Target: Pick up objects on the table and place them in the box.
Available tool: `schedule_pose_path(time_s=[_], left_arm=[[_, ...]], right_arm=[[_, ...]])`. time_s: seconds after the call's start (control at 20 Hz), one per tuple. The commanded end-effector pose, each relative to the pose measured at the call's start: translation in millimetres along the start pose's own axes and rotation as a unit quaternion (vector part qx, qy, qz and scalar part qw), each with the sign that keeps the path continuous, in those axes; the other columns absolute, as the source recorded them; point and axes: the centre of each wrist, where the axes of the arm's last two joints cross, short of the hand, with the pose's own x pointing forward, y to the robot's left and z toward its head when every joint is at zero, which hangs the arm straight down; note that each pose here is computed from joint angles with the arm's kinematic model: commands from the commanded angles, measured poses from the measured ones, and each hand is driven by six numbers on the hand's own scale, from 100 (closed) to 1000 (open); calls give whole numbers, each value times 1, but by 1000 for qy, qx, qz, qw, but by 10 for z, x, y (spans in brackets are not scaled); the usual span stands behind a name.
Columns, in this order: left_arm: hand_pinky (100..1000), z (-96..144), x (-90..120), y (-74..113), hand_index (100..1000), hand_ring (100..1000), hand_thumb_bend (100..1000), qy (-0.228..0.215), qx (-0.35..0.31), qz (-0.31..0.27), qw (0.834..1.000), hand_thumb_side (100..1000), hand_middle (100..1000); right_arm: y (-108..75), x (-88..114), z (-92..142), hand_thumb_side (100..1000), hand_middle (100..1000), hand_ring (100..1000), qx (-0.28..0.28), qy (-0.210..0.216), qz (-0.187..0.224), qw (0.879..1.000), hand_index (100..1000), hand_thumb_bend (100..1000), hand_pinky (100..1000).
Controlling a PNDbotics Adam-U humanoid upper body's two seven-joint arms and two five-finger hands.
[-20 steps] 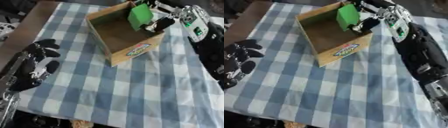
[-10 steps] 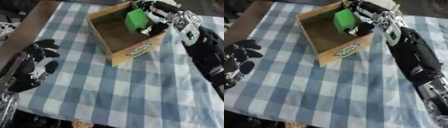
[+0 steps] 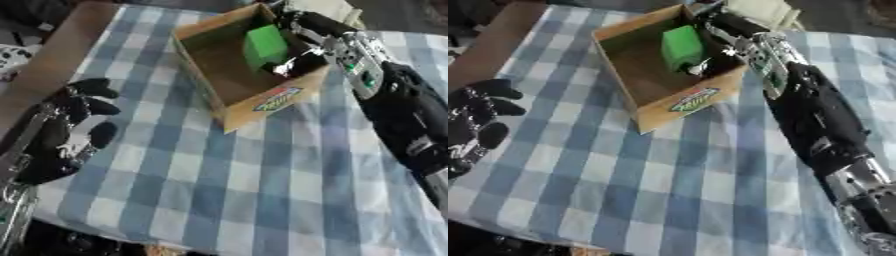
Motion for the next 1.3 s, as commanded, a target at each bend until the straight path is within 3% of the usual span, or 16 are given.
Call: schedule_pose_path(time_s=[0.05,0.5,0.8,1.05,1.1,1.15,1.3], left_arm=[[789,-26,67,39,865,680,506,-13,2,-6,1000,506,715],[790,-16,66,58,865,680,508,-11,5,-10,1000,504,715],[789,4,58,77,865,680,509,-7,10,-13,1000,505,714],[789,28,48,105,864,679,508,-3,19,-17,1000,506,714],[790,33,46,110,864,679,523,-3,21,-18,1000,492,713],[790,38,43,113,864,679,508,-2,23,-18,1000,507,714],[790,64,19,117,863,679,507,4,27,-18,999,511,714]], right_arm=[[-66,11,-1,525,866,864,-9,-2,14,1000,929,484,851],[-400,84,47,602,878,868,-59,-25,26,998,958,571,855],[-646,196,108,586,876,863,-88,-57,23,994,953,528,845],[-845,355,213,545,868,854,-127,-110,26,985,941,483,832],[-868,389,242,627,868,852,-137,-121,24,983,937,535,829],[-883,421,272,534,863,849,-148,-131,22,980,934,462,825],[-917,518,367,503,857,844,-177,-158,12,971,929,448,821]])
